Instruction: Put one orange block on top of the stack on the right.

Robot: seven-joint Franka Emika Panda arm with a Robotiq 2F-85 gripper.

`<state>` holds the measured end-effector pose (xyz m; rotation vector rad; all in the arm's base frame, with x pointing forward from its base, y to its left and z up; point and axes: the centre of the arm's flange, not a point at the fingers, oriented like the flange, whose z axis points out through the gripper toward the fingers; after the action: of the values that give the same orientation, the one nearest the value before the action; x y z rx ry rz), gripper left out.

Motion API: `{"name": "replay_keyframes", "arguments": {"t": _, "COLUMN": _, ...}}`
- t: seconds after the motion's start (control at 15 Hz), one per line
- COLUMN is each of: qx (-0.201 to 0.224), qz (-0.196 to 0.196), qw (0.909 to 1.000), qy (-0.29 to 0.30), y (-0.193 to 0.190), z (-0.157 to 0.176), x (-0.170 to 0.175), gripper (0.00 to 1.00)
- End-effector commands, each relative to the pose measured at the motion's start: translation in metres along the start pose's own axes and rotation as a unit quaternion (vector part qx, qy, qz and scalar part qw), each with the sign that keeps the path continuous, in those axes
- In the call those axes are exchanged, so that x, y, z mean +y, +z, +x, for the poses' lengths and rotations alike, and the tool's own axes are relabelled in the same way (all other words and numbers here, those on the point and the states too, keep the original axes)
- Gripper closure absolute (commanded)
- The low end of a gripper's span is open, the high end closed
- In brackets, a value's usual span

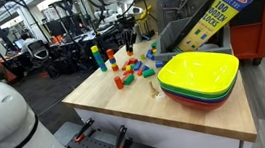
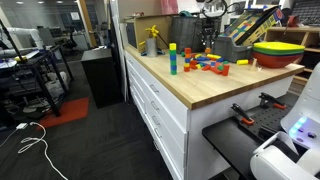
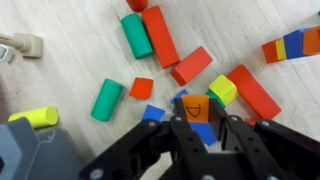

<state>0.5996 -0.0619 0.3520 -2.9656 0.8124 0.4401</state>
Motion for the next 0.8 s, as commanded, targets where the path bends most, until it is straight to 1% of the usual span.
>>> {"name": "replay_keyframes", "arguments": {"t": 0.0, "qx": 0.012, "qz": -0.015, "qw": 0.9997, "qy": 0.013, "y": -0.008, "z": -0.038, "x": 0.002, "gripper": 0.93}}
{"name": "replay_keyframes", "arguments": {"t": 0.07, "qx": 0.004, "qz": -0.008, "qw": 1.0000, "qy": 0.003, "y": -0.003, "z": -0.013, "x": -0.003, "gripper": 0.71}}
{"name": "replay_keyframes", "arguments": {"t": 0.27, "qx": 0.006, "qz": -0.010, "qw": 0.9999, "qy": 0.001, "y": -0.007, "z": -0.024, "x": -0.005, "gripper": 0.71}}
{"name": "replay_keyframes", "arguments": {"t": 0.53, "qx": 0.004, "qz": -0.011, "qw": 0.9999, "qy": 0.002, "y": -0.005, "z": -0.025, "x": -0.004, "gripper": 0.71}}
{"name": "replay_keyframes", "arguments": {"t": 0.6, "qx": 0.006, "qz": -0.011, "qw": 0.9999, "qy": 0.000, "y": -0.008, "z": -0.025, "x": -0.002, "gripper": 0.93}}
{"name": "replay_keyframes", "arguments": {"t": 0.73, "qx": 0.011, "qz": -0.018, "qw": 0.9997, "qy": -0.008, "y": -0.017, "z": -0.032, "x": -0.005, "gripper": 0.93}}
